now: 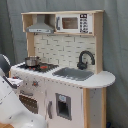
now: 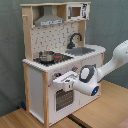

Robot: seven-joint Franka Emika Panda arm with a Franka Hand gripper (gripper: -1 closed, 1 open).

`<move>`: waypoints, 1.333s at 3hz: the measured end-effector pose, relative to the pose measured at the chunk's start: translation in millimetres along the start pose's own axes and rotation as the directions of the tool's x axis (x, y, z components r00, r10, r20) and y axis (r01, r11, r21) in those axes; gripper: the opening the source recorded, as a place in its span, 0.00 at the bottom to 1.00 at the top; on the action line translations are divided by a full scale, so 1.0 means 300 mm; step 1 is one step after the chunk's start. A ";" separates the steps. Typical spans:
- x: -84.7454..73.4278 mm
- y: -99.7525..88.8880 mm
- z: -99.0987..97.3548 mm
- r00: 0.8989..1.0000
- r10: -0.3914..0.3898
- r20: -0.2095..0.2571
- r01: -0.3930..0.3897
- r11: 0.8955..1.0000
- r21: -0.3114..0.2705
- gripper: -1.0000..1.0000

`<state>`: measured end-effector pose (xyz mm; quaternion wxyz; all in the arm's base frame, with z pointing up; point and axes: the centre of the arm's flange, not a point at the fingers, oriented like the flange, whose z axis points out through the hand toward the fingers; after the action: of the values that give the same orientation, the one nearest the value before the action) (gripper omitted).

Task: Play with the kitchen

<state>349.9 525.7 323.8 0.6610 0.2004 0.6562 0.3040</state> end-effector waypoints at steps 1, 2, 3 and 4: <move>0.001 0.005 -0.002 0.993 0.114 0.002 -0.114 0.993 0.011 0.00; 0.001 0.012 -0.003 0.972 0.234 0.011 -0.234 0.972 0.033 0.00; 0.001 0.019 -0.003 0.934 0.355 0.024 -0.356 0.933 0.051 0.00; 0.000 0.025 -0.003 0.879 0.474 0.039 -0.476 0.877 0.064 0.00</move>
<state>348.1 531.3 328.7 0.5659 0.3821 0.5900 0.4310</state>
